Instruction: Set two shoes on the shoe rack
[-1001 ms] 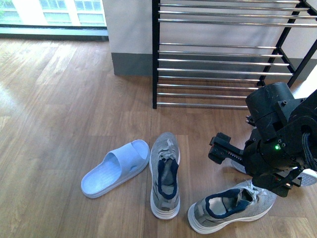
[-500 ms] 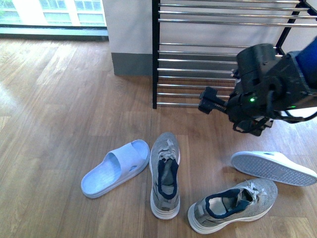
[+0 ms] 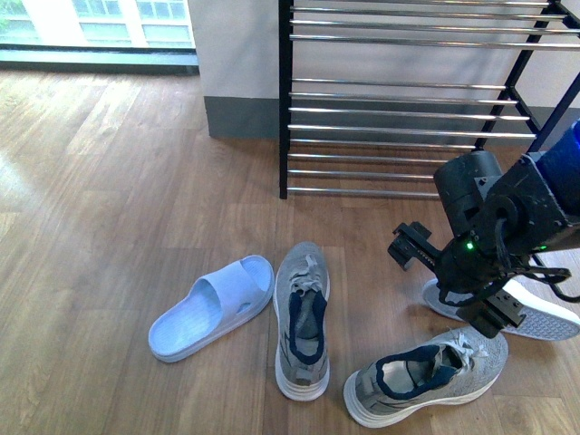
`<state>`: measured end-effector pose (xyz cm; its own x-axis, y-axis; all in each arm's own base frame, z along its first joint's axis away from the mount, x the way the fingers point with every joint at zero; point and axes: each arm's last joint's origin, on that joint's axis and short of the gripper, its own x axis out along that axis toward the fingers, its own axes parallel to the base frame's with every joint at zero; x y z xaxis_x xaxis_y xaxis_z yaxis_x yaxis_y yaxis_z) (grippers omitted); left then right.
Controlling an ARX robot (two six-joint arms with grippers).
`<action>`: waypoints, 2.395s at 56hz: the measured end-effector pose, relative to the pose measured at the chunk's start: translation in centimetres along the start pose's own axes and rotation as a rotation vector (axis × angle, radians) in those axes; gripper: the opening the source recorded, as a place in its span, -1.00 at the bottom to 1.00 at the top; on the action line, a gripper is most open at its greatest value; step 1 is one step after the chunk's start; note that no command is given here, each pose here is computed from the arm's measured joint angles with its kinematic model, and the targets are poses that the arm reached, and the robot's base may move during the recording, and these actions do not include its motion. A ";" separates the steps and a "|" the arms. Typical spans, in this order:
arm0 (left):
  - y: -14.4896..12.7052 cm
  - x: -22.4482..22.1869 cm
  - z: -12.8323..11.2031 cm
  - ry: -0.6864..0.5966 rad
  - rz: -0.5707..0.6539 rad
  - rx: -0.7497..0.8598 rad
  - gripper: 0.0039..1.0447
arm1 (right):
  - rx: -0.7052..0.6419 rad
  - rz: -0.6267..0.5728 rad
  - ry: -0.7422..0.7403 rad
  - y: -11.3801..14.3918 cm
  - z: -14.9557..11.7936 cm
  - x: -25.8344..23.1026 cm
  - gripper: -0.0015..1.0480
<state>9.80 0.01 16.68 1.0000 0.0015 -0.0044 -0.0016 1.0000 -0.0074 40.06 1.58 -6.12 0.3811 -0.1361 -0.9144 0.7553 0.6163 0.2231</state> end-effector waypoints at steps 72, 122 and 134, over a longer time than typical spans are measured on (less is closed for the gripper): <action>0.0 0.0 0.0 0.000 0.000 0.000 0.83 | -0.066 -0.122 0.177 -0.9 -4.2 7.9 0.04; 0.0 0.0 0.0 0.000 0.000 0.000 0.83 | -0.395 0.135 0.043 -2.9 -2.1 -0.3 -0.95; 0.0 0.0 0.0 0.000 0.000 0.000 0.83 | -0.527 0.320 -0.163 -3.2 1.1 -9.2 -0.95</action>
<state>9.80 0.01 16.68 1.0000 0.0015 -0.0044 -0.0016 1.0000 -0.0074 34.72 0.05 1.93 0.6525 0.0274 -0.7573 0.2427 0.9392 0.2431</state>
